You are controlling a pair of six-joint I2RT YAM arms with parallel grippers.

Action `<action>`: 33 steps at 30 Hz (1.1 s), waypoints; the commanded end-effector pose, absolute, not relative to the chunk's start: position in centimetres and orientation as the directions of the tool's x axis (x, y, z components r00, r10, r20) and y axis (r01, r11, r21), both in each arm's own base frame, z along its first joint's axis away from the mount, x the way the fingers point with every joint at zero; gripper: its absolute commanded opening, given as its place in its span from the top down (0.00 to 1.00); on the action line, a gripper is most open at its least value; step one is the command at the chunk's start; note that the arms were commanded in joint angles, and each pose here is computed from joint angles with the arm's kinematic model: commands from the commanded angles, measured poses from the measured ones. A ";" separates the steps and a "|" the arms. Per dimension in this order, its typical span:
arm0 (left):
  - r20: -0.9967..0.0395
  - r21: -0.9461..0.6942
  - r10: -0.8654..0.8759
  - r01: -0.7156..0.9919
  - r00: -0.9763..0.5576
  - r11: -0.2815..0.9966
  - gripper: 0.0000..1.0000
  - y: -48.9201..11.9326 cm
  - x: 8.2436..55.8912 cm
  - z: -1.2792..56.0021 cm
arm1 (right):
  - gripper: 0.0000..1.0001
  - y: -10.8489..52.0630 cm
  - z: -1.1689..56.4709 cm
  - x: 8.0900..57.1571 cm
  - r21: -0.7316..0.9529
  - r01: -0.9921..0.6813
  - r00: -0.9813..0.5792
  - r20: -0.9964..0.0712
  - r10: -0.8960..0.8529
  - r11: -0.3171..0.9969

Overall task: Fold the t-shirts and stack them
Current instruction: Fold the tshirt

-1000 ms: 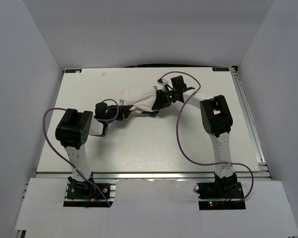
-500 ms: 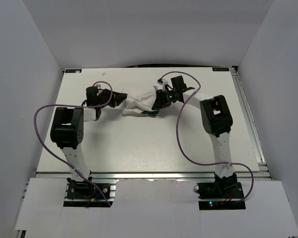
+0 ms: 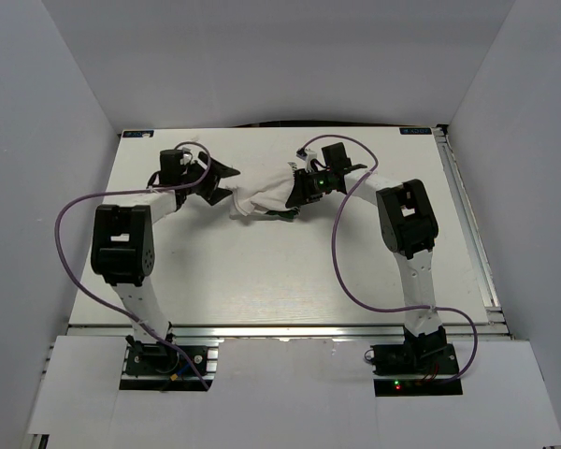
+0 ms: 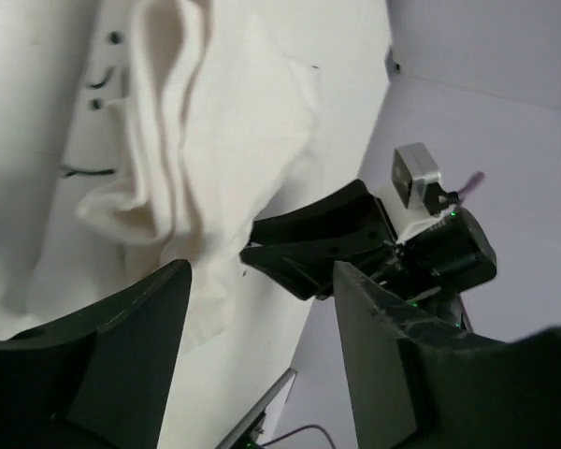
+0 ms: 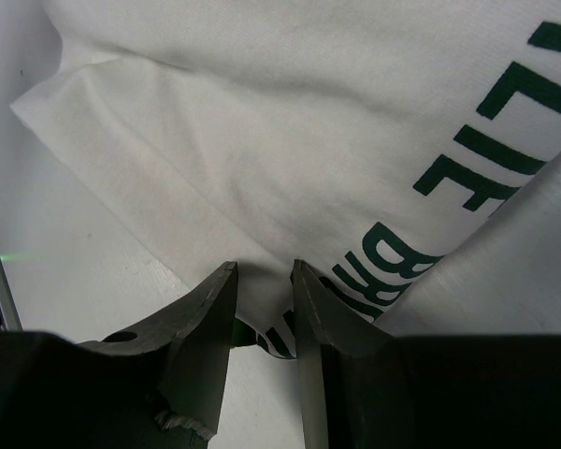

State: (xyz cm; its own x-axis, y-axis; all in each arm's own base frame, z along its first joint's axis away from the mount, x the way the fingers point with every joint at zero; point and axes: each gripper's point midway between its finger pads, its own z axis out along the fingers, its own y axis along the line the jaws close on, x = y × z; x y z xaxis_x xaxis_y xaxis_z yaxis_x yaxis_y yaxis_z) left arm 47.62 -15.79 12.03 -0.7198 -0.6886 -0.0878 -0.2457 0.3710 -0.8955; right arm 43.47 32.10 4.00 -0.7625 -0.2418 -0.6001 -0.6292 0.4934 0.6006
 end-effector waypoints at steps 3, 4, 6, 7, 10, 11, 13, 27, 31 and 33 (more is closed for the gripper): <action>-0.162 -0.848 -0.725 -0.282 -0.669 0.449 0.03 -13.3 44.3 14.7 | 0.63 31.5 3.3 44.1 0.586 -0.614 -0.770 -0.592 -0.237 0.529; -0.094 -0.860 -0.750 -0.326 -0.655 0.393 0.02 -13.5 43.8 14.7 | 0.63 31.5 3.2 44.1 0.588 -0.612 -0.772 -0.590 -0.236 0.530; -0.020 -0.892 -0.755 -0.329 -0.655 0.309 0.02 -14.2 41.9 14.3 | 0.63 31.5 3.2 44.0 0.588 -0.611 -0.773 -0.588 -0.238 0.530; 0.028 -0.901 -0.761 -0.346 -0.648 0.262 0.02 -14.5 41.3 14.2 | 0.63 31.4 3.2 44.0 0.588 -0.611 -0.773 -0.588 -0.239 0.530; 0.060 -0.899 -0.744 -0.360 -0.665 0.249 0.03 -15.5 39.3 12.9 | 0.63 31.4 3.1 43.9 0.587 -0.612 -0.772 -0.587 -0.241 0.530; 0.081 -0.892 -0.741 -0.381 -0.667 0.245 0.04 -15.8 38.9 12.4 | 0.63 31.4 3.1 43.9 0.586 -0.612 -0.772 -0.588 -0.241 0.531; 0.116 -0.880 -0.728 -0.410 -0.676 0.240 0.07 -17.1 38.4 11.6 | 0.63 31.4 3.0 43.9 0.589 -0.610 -0.774 -0.585 -0.241 0.530; 0.197 -0.836 -0.796 -0.522 -0.572 0.167 0.15 -19.0 41.7 8.9 | 0.62 31.4 2.9 43.9 0.587 -0.612 -0.773 -0.586 -0.243 0.530; 0.212 -0.852 -0.797 -0.506 -0.566 0.133 0.27 -19.3 43.1 9.0 | 0.62 31.4 2.9 43.8 0.587 -0.612 -0.773 -0.586 -0.243 0.530; 0.213 -0.859 -0.791 -0.495 -0.573 0.127 0.29 -19.5 43.8 9.4 | 0.62 31.3 2.8 43.8 0.588 -0.610 -0.775 -0.583 -0.244 0.531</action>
State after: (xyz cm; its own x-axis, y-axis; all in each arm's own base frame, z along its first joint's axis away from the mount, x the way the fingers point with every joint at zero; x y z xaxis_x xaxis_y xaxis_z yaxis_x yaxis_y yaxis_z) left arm 41.41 -19.26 6.81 -0.5715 -0.7871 0.2322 -0.5598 0.1669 -0.8117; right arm 43.49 32.08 3.99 -0.7623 -0.2417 -0.6004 -0.6292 0.4939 0.6002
